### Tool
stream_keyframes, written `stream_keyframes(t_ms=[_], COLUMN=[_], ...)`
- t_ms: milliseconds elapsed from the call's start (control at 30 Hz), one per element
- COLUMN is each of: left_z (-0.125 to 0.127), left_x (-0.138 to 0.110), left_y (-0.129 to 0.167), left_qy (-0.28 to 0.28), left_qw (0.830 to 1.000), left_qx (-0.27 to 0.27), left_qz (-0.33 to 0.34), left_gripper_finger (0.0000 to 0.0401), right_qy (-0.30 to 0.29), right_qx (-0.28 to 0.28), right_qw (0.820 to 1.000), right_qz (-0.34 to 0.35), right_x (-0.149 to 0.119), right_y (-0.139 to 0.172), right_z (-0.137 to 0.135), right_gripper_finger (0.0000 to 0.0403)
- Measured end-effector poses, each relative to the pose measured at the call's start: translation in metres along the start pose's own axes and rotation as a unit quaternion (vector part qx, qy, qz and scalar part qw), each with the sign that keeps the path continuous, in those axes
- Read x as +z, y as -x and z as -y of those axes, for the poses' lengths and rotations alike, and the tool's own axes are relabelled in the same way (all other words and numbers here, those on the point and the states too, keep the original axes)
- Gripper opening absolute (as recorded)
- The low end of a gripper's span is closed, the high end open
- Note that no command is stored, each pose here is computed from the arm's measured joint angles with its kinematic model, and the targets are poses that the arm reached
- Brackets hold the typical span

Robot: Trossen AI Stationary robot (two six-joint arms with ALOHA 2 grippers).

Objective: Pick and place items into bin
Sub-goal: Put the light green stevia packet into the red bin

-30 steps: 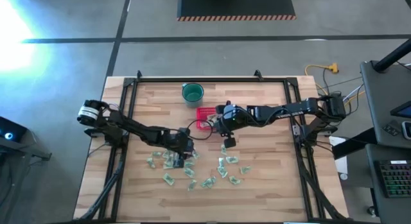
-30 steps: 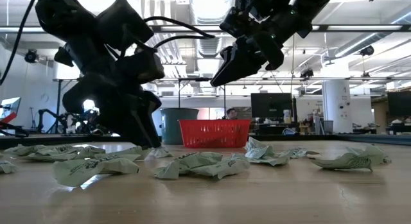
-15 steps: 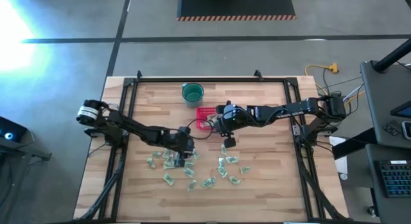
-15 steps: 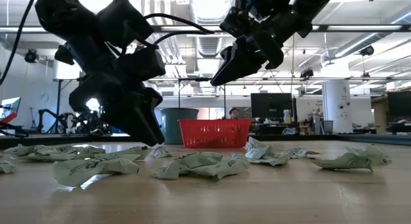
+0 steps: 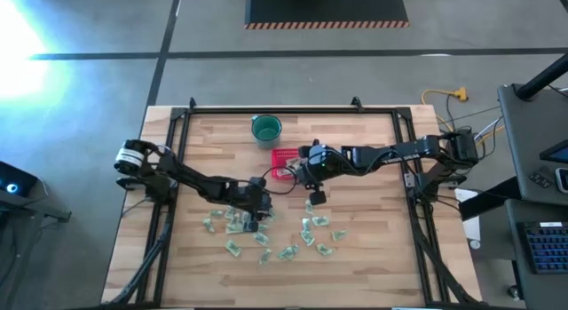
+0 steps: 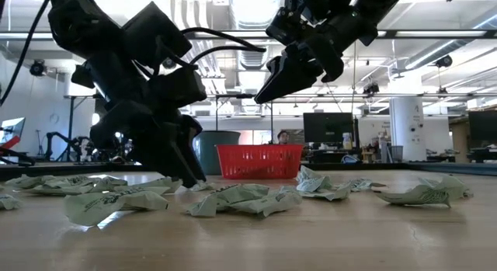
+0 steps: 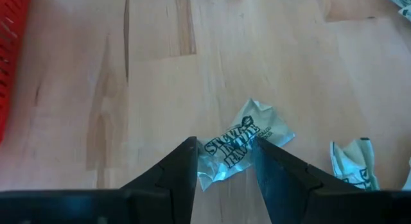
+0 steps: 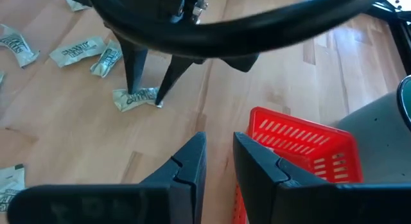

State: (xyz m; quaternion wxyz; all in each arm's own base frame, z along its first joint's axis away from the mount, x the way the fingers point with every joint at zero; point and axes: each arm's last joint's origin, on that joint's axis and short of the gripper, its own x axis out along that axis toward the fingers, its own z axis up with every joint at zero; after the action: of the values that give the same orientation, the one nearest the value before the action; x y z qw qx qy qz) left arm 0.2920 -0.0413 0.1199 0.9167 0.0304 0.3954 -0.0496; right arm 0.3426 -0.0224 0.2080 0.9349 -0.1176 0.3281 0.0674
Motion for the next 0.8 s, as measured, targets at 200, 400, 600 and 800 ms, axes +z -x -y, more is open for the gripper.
stream_keyframes(t_ms=[200,400,600,800], left_z=[0.0,0.0,0.0,-0.001], left_x=[0.0,-0.001,-0.001,0.006], left_y=[0.004,0.006,0.009,0.021], left_qy=[0.0,0.0,0.0,0.0], left_qw=[1.0,1.0,1.0,1.0], left_qx=[0.0,-0.001,0.0,0.011], left_qz=[-0.006,-0.016,-0.02,0.002], left_gripper_finger=[0.0109,0.0048,0.0004,0.0008], right_qy=[0.0,0.001,0.001,0.001], right_qx=[0.0,0.001,0.001,0.001], right_qw=[1.0,1.0,1.0,1.0], right_qz=[0.0,0.0,0.0,-0.001], right_x=[0.0,0.0,0.0,0.0], right_y=[0.0,0.0,0.0,0.0], right_z=[0.0,0.0,0.0,0.0], right_gripper_finger=[0.0068,0.0068,0.0068,0.0068])
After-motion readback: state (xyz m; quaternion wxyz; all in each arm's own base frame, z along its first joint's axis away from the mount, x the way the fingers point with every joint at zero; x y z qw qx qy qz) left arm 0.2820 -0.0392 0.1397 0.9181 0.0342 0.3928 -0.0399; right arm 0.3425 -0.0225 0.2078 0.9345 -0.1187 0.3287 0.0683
